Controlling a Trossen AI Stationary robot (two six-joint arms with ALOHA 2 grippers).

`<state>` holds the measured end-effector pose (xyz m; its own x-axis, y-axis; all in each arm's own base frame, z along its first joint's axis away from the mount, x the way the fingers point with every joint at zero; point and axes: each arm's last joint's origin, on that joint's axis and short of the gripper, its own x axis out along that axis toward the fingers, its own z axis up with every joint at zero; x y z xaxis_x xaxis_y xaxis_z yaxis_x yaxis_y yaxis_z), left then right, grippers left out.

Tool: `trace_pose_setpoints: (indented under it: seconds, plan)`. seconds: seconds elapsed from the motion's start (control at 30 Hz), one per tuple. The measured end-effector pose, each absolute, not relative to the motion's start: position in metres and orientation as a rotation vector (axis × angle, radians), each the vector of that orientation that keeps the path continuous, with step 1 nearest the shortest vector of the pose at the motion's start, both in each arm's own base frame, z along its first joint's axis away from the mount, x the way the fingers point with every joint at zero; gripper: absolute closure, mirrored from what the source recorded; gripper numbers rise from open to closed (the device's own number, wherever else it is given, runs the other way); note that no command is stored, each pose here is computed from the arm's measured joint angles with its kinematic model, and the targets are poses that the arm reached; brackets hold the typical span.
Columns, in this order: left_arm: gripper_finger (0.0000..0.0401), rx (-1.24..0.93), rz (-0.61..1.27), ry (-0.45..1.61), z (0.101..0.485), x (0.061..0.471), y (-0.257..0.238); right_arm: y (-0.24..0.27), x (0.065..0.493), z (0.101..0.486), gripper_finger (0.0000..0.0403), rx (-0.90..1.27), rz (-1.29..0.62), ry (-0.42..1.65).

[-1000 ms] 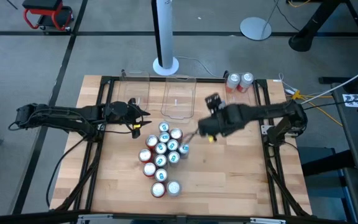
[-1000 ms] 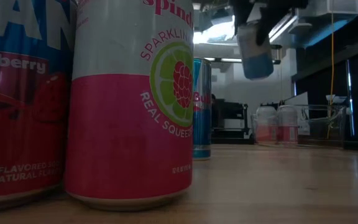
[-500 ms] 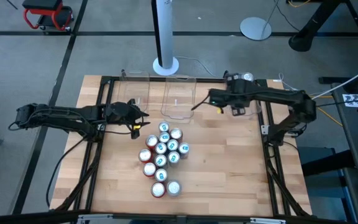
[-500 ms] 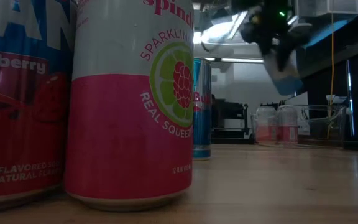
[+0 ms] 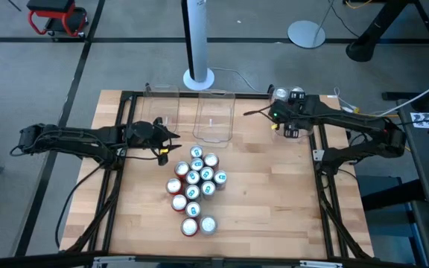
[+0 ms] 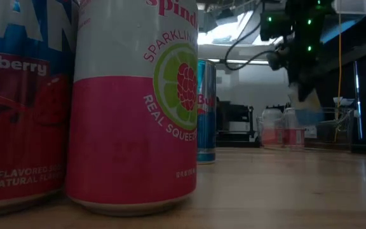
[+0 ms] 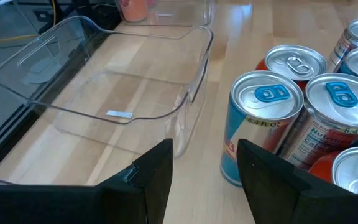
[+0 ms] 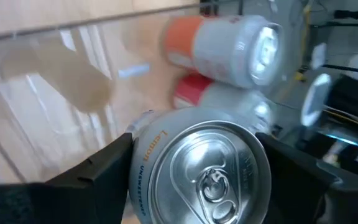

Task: Sort soda cans
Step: Put the blue-white soda can into the right transparent bin

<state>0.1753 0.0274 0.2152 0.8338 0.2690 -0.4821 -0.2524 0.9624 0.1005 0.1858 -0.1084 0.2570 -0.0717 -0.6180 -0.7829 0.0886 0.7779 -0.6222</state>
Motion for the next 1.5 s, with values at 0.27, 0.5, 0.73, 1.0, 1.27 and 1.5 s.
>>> trace_pose_setpoints:
  seconds: [0.27,0.5,0.73,1.0,1.27,1.5]
  plan:
    - [0.0232,0.04,0.275,0.517,0.215,0.175,0.027,-0.136,0.176,0.235,0.0112,-0.352,-0.629,1.481]
    - [0.0232,0.04,0.275,0.517,0.215,0.175,0.027,-0.152,0.167,0.235,0.0112,-0.288,-0.649,1.456]
    - [0.0232,0.039,0.275,0.517,0.215,0.175,0.027,-0.155,0.166,0.235,0.0099,-0.276,-0.658,1.448]
    - [0.0232,0.034,0.276,0.516,0.215,0.175,0.027,-0.157,0.165,0.223,0.0082,-0.272,-0.67,1.436]
    - [0.0232,0.039,0.275,0.516,0.215,0.175,0.027,-0.16,0.156,0.208,0.009,-0.268,-0.69,1.455]
    - [0.0232,0.035,0.276,0.511,0.216,0.175,0.028,-0.161,0.157,0.207,0.0055,-0.286,-0.699,1.454]
